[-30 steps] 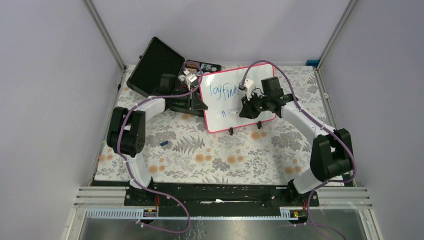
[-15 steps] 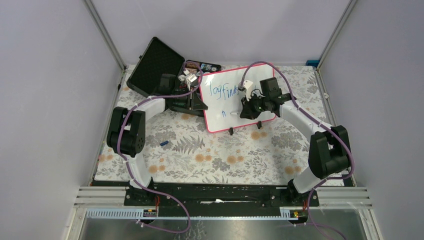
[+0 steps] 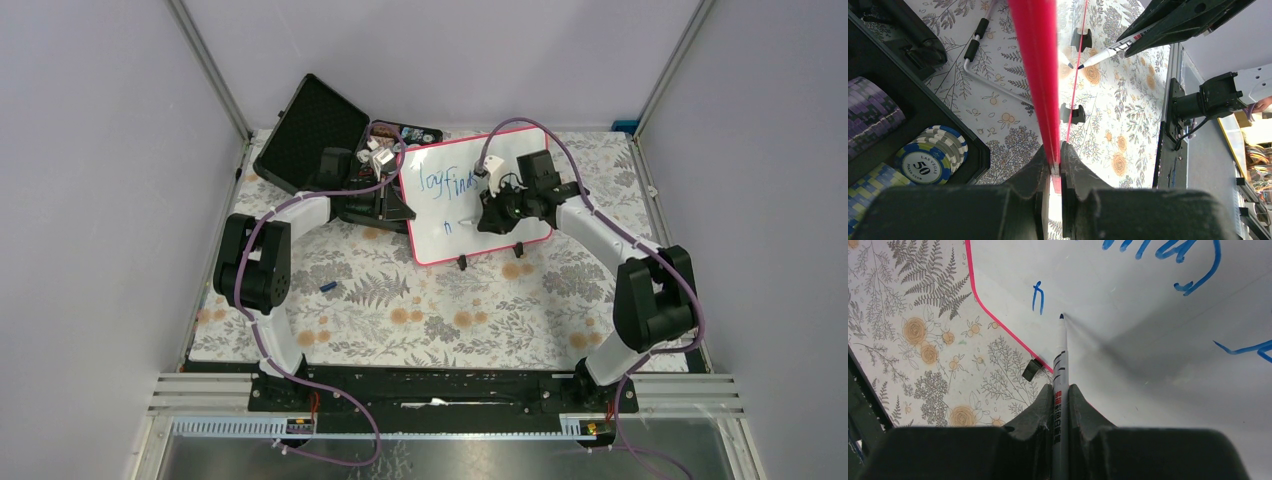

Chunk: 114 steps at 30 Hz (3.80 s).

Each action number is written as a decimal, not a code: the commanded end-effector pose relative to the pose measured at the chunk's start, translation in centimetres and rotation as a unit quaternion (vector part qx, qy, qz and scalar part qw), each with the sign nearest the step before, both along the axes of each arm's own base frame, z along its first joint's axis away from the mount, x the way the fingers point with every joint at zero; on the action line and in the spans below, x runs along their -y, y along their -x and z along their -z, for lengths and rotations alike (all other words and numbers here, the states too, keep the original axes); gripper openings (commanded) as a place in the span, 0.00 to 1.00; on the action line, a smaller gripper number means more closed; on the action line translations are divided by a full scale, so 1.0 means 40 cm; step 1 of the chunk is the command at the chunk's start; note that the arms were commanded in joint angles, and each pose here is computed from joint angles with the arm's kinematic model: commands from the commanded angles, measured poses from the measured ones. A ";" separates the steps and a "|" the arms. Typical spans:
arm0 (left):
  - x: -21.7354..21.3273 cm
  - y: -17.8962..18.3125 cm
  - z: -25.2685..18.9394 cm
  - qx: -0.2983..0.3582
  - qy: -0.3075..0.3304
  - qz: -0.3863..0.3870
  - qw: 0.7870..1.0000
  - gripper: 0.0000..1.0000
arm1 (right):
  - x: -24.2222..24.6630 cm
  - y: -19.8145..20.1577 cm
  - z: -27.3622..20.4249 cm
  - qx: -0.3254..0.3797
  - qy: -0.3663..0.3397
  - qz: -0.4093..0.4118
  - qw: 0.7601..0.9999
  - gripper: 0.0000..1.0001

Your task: Write a sentence on the whiteboard

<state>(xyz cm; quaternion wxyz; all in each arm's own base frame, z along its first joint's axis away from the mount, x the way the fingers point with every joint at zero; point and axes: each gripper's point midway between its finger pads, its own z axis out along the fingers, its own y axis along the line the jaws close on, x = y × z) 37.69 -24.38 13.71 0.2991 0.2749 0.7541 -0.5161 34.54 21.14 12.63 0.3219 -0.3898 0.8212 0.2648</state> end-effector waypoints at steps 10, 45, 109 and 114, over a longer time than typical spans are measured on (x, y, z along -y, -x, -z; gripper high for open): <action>0.002 -0.041 -0.027 0.060 -0.008 -0.003 0.998 0.00 | -0.037 -0.039 -0.034 0.025 -0.007 -0.005 1.000 0.00; 0.002 -0.044 -0.028 0.061 -0.010 -0.005 0.998 0.00 | -0.002 0.009 -0.007 0.024 0.026 -0.011 0.999 0.00; 0.001 -0.050 -0.034 0.069 -0.012 -0.004 0.998 0.00 | 0.041 -0.004 -0.058 0.019 0.005 -0.007 1.000 0.00; 0.001 -0.052 -0.034 0.067 -0.011 -0.004 0.998 0.00 | 0.040 -0.013 -0.053 0.023 0.007 -0.006 1.000 0.00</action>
